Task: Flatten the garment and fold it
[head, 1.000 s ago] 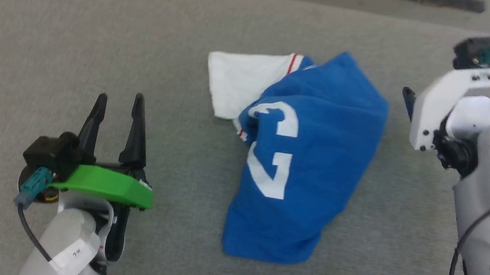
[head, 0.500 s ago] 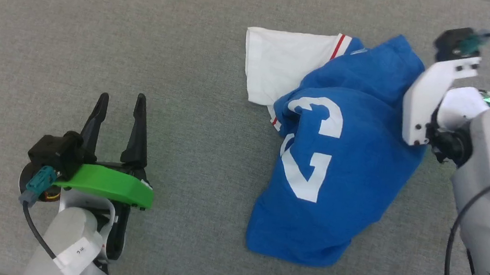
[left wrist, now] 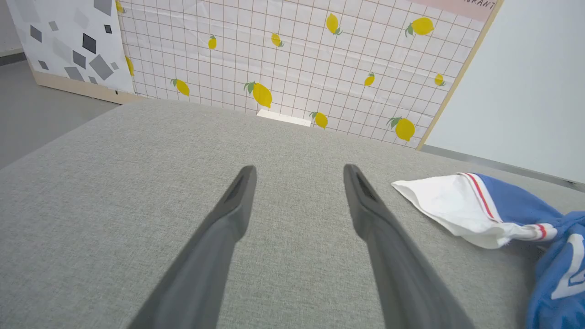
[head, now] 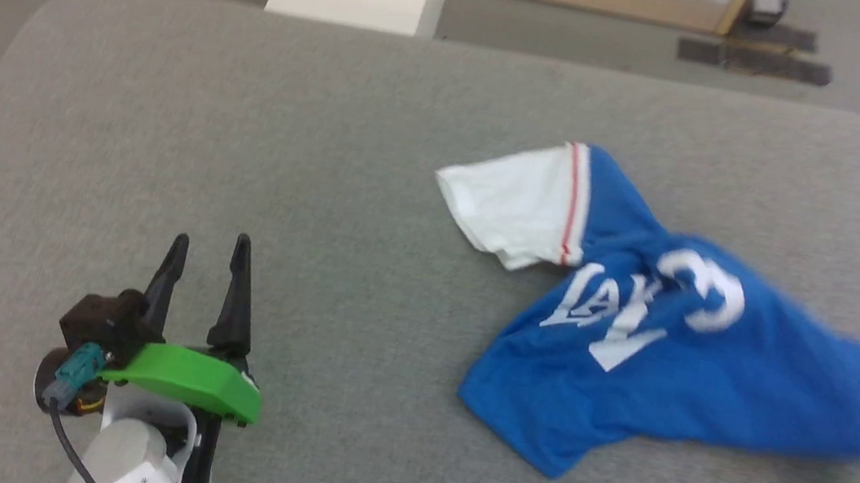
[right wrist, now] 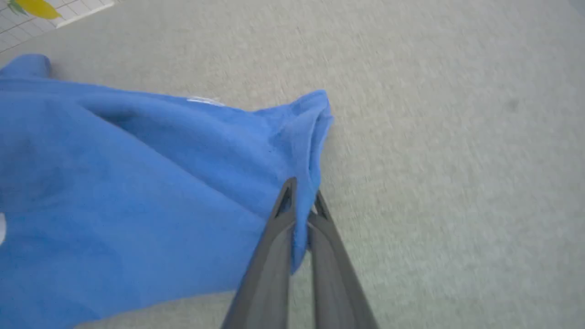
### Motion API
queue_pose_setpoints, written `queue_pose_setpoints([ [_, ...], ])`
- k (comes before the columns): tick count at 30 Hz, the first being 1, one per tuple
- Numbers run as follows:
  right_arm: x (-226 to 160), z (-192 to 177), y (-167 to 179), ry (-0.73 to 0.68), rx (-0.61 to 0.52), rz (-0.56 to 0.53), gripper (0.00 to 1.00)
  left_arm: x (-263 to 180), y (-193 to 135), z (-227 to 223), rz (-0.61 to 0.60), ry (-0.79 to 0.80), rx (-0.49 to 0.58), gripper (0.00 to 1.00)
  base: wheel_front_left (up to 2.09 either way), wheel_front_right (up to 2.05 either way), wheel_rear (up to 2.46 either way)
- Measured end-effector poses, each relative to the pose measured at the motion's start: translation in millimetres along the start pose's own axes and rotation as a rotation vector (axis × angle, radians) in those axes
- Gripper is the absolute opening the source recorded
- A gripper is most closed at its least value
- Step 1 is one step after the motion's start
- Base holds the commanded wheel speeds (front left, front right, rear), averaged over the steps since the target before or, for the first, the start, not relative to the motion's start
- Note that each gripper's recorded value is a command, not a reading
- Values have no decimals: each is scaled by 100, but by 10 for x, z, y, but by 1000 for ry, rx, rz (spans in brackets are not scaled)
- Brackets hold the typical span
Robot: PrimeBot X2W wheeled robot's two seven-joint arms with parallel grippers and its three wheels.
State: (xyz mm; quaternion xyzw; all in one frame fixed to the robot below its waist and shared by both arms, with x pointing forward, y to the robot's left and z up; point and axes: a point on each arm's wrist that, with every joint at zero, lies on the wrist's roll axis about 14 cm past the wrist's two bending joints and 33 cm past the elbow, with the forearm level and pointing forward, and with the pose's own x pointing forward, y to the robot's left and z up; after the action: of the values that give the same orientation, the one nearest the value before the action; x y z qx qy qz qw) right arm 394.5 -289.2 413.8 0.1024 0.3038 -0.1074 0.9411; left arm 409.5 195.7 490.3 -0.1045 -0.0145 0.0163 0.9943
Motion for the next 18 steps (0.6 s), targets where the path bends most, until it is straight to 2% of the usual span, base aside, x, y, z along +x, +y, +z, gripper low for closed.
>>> queue_pose_setpoints([
  [2, -225, -416, -108, 97, 39, -28, 0, -17, -73, 0, -19, 5, -10, 100, 0, 0, 0],
  [4, -370, -609, -161, 131, 71, -39, 0, -32, -134, -34, -34, 23, -19, 100, 0, 0, 0],
  [6, -456, -567, -216, 84, 104, -45, 100, -46, -201, -75, -50, 43, -29, 100, 0, 0, 0],
  [9, -566, -230, -342, -94, 136, -69, 100, -44, -319, -100, -74, 69, -73, 100, 0, 0, 0],
  [12, -675, 116, -426, -259, 143, -88, 100, 32, -614, -96, -155, 113, -125, 100, 0, 0, 0],
  [16, -713, 290, -356, -315, 121, -72, 100, 288, -1223, -2, -335, 221, -121, 100, 0, 0, 0],
  [18, -702, 350, -275, -322, 110, -51, 100, 361, -1561, -99, -436, 354, -60, 100, 0, 0, 0],
])
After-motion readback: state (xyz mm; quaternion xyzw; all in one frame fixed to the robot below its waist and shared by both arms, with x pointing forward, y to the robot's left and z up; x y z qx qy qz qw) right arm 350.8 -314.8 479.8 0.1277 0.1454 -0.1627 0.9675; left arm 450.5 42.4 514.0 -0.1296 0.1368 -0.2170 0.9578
